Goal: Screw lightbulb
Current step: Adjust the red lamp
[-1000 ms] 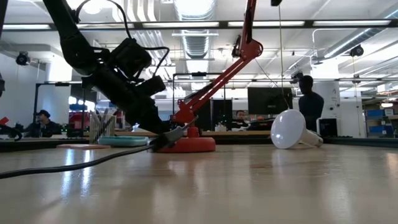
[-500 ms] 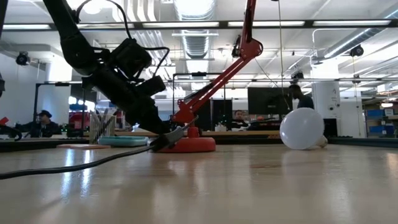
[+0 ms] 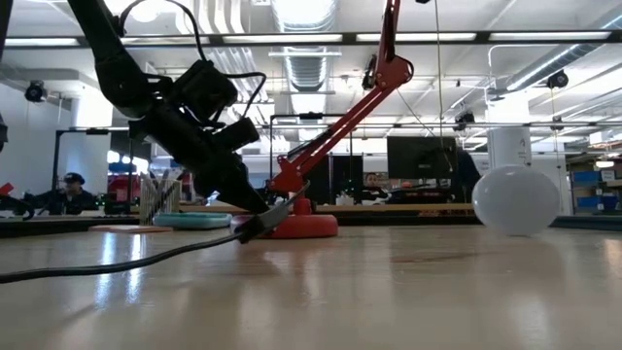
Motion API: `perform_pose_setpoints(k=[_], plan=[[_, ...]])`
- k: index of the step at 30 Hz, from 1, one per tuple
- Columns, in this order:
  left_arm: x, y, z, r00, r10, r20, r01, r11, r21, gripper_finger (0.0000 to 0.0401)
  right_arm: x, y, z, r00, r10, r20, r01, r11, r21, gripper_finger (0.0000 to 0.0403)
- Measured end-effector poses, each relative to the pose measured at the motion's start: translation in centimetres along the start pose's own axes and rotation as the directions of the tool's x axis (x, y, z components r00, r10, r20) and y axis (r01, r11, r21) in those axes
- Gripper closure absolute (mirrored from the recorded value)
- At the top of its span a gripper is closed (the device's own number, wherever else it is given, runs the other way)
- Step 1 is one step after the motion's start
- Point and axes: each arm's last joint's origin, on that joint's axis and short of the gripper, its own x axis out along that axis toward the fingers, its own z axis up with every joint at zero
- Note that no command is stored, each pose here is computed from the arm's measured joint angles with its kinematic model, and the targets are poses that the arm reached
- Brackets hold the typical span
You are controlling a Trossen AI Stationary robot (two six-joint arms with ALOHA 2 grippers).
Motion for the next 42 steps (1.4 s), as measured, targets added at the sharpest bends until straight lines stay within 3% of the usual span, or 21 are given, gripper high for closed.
perform_pose_setpoints(k=[27,42], plan=[[0.0,0.1,0.3,0.999,0.006,0.037,-0.005,1.0,-0.017,0.0321,4.5,-2.2,-3.8,1.0,0.015,-0.007,-0.015,0.998,0.061,0.0363],[0.2,0.4,1.9,0.997,0.034,0.072,-0.03,0.998,-0.062,0.0321,7.7,-3.8,-7.7,1.0,0.019,0.023,-0.021,0.996,0.082,0.0362]])
